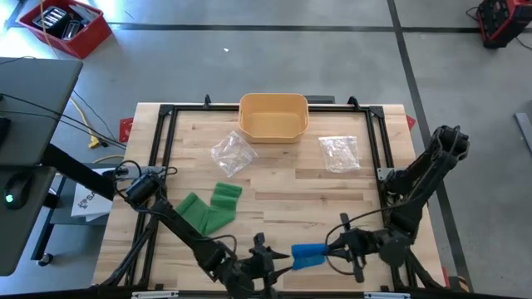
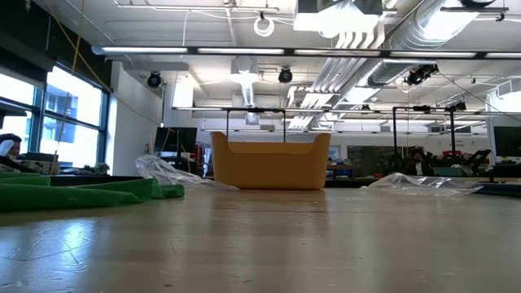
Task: Roll bandage
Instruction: Roll the blue bandage
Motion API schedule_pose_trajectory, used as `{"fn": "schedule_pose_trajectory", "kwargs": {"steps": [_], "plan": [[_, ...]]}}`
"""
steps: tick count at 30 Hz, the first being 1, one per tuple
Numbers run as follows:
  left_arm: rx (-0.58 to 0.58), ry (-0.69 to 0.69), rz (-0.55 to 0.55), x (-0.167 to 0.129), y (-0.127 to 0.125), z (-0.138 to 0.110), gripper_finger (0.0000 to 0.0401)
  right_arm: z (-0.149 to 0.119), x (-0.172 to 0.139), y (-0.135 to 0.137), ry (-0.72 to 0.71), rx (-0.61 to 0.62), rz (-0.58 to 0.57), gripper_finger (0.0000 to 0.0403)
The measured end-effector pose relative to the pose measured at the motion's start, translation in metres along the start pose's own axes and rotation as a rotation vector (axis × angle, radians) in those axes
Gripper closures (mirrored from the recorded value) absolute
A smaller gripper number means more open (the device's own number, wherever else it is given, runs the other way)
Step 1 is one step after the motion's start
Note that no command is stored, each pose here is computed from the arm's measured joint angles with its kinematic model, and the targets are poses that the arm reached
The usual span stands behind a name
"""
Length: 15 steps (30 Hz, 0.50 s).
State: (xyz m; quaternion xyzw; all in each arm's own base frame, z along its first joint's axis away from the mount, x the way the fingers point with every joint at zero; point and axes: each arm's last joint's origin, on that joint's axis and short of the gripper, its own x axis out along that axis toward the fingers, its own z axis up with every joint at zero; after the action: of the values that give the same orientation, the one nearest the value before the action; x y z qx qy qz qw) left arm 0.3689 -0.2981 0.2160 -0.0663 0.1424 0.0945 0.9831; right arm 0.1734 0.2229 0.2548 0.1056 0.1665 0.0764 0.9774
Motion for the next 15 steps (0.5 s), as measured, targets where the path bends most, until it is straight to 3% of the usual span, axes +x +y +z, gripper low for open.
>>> {"fn": "schedule_pose_trajectory", "kwargs": {"steps": [7, 12, 15], "plan": [[0.004, 0.003, 0.107, -0.005, 0.006, -0.002, 0.0241, 0.000, -0.016, 0.002, -0.028, -0.058, -0.051, 0.0400], [-0.051, -0.156, 0.193, -0.010, 0.000, 0.011, 0.0240, -0.001, -0.018, 0.004, -0.039, -0.084, -0.060, 0.0400], [-0.105, -0.195, 0.180, -0.008, -0.001, 0.018, 0.0240, -0.001, -0.020, 0.005, -0.047, -0.095, -0.069, 0.0400]]}}
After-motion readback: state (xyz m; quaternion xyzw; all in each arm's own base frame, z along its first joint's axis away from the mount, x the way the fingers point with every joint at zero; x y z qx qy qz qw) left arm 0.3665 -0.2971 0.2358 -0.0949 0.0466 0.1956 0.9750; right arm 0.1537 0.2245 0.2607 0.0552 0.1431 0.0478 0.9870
